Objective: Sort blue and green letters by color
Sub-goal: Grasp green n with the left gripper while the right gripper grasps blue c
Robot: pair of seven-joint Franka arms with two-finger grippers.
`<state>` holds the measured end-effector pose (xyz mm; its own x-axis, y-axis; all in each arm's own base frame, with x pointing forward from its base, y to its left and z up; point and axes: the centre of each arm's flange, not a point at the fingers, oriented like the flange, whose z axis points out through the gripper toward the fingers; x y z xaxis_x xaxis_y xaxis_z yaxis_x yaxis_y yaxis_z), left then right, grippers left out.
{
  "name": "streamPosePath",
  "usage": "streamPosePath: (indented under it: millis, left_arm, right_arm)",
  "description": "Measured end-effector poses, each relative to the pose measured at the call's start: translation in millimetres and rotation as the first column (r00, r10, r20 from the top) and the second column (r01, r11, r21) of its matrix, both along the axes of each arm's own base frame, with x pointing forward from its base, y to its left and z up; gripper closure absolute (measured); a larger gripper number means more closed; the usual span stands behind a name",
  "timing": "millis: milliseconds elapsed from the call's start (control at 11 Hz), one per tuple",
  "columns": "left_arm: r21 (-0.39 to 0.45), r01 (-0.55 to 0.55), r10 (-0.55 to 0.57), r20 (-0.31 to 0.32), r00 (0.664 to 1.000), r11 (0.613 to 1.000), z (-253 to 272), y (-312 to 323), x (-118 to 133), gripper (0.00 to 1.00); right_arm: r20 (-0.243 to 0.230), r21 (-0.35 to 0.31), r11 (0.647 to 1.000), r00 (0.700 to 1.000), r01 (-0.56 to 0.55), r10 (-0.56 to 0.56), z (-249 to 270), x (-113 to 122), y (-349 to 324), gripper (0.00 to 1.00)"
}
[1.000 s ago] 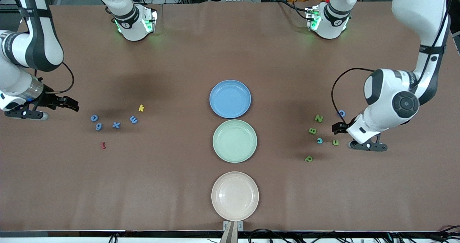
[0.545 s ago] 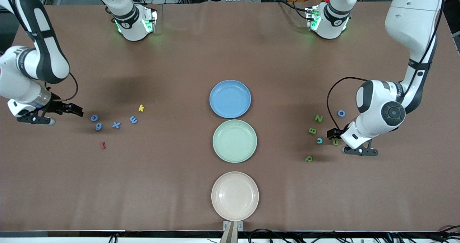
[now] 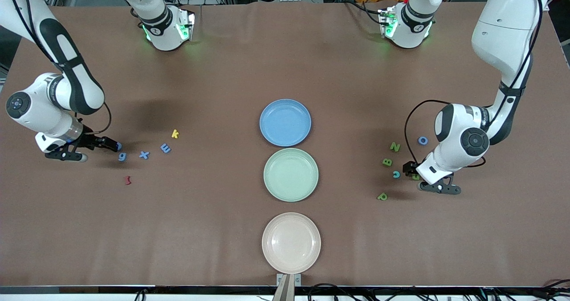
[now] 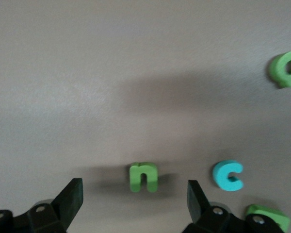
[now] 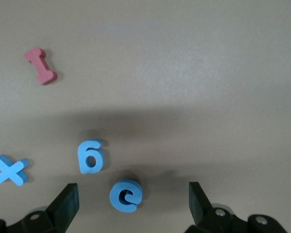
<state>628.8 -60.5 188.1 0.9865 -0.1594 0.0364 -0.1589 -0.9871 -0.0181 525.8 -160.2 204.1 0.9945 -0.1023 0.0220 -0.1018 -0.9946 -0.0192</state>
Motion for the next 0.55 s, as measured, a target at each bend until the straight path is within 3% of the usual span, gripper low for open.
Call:
streamPosePath:
  millis: [182,545]
  left_arm:
    - [0.002,-0.009,0.009,0.001,1.000,1.000,-4.7,9.5,-2.0,0.05]
    - [0.001,-0.007,0.007,0.005,1.000,1.000,-4.3,8.2,-1.7,0.28]
  right_arm:
    - [0.007,-0.001,1.000,1.000,-0.001,0.001,-6.5,-6.4,3.1,0.00]
    - [0.011,0.002,1.000,1.000,-0.003,0.003,-20.7,-17.0,8.3,0.00]
